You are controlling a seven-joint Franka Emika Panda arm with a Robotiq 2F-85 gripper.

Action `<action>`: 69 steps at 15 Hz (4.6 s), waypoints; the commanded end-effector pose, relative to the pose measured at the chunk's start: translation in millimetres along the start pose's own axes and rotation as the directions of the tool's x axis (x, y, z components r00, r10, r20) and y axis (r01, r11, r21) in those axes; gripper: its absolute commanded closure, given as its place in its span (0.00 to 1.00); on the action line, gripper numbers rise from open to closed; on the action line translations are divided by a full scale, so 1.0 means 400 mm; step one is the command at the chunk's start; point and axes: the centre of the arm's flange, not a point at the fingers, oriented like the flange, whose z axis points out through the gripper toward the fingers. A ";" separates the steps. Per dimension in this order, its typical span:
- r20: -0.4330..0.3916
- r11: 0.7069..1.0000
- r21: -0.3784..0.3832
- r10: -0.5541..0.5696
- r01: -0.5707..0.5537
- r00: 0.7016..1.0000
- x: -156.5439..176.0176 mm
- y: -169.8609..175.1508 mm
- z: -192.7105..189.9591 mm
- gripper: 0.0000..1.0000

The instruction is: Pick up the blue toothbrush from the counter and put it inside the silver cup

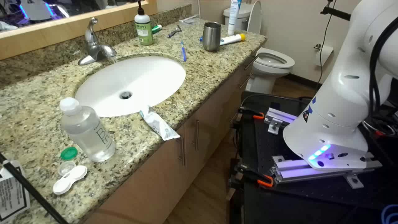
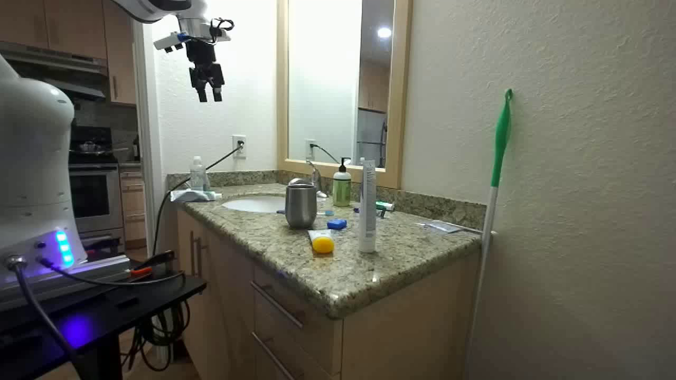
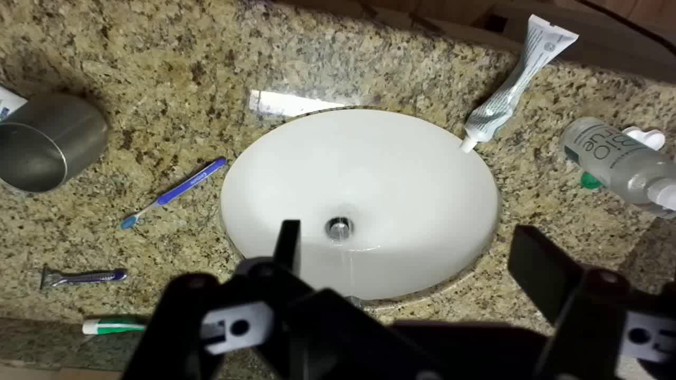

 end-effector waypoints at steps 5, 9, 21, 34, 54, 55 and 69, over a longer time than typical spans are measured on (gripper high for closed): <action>0.000 1.000 0.000 0.000 0.000 1.000 0.000 0.000 0.000 0.00; 0.093 0.971 -0.031 0.239 -0.237 0.967 0.144 0.069 0.189 0.00; 0.274 0.812 -0.101 0.578 -0.575 0.768 0.269 0.228 0.574 0.00; 0.112 0.574 -0.230 0.818 -0.786 0.564 0.249 0.401 0.667 0.00; -0.093 0.441 -0.225 0.878 -0.869 0.470 0.263 0.579 0.745 0.00; -0.060 0.453 -0.221 0.878 -0.864 0.475 0.245 0.567 0.722 0.00; -0.109 0.389 -0.176 0.905 -0.904 0.411 0.307 0.599 0.818 0.00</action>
